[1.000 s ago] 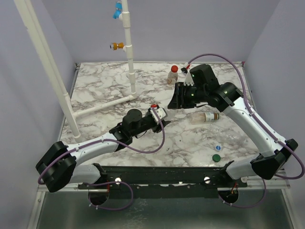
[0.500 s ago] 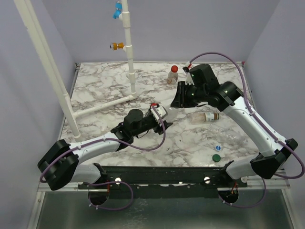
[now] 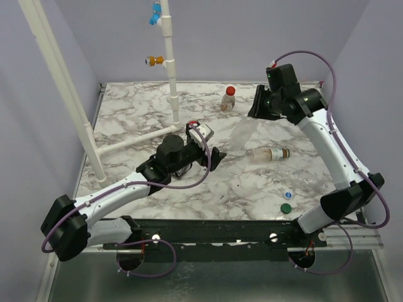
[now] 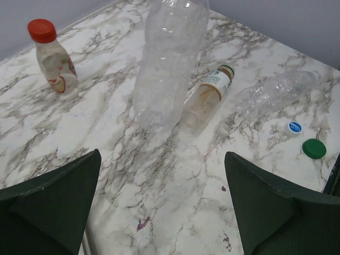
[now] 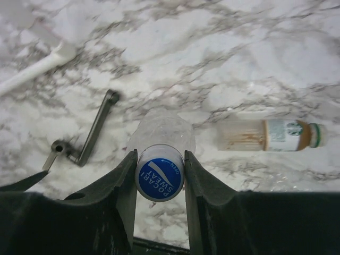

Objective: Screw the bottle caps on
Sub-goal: Place the plastic bottle at the center of the board.

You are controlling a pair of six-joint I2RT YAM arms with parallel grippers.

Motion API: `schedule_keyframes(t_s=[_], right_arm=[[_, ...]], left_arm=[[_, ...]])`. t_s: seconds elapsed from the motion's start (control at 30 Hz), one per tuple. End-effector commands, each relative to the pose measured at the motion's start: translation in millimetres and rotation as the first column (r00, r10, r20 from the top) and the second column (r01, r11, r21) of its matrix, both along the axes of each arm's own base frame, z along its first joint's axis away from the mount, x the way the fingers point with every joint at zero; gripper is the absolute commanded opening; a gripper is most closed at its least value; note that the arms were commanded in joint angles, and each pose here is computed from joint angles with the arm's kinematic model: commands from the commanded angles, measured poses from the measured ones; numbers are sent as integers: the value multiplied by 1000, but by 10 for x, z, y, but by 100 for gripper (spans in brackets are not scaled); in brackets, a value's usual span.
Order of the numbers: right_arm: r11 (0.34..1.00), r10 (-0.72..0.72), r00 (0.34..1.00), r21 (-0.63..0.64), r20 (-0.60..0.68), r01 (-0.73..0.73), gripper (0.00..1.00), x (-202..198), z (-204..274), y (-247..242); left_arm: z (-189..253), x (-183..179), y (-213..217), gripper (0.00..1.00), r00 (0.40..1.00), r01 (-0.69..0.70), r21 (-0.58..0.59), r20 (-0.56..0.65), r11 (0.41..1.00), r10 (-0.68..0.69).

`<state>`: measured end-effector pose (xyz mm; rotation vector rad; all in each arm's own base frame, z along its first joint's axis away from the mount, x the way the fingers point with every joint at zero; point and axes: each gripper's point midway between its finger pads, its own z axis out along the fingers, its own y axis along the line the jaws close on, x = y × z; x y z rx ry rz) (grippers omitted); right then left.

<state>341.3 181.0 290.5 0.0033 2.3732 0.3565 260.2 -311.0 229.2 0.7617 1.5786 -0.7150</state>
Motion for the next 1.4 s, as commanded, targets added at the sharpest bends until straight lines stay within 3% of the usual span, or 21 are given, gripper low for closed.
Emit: schedule_keyframes(t_s=[0.0, 0.23, 0.6, 0.87, 1.37], right_arm=[[989, -123, 991, -73, 58, 127, 1, 431, 59, -502], [962, -207, 972, -159, 112, 223, 0, 1190, -57, -878], [949, -170, 972, -241, 162, 206, 0, 2037, -296, -951], [964, -112, 972, -215, 208, 157, 0, 2259, -333, -837], [981, -77, 984, -163, 158, 103, 0, 2397, -723, -649]], left_arm=[[106, 187, 296, 99, 980, -160, 14, -119, 987, 160], [38, 208, 399, 99, 964, -195, 46, -178, 980, 200], [-31, 271, 572, 99, 950, -273, 52, -145, 961, 277], [-70, 284, 586, 99, 943, -283, 60, -166, 957, 289], [-71, 285, 600, 99, 943, -281, 62, -166, 958, 288]])
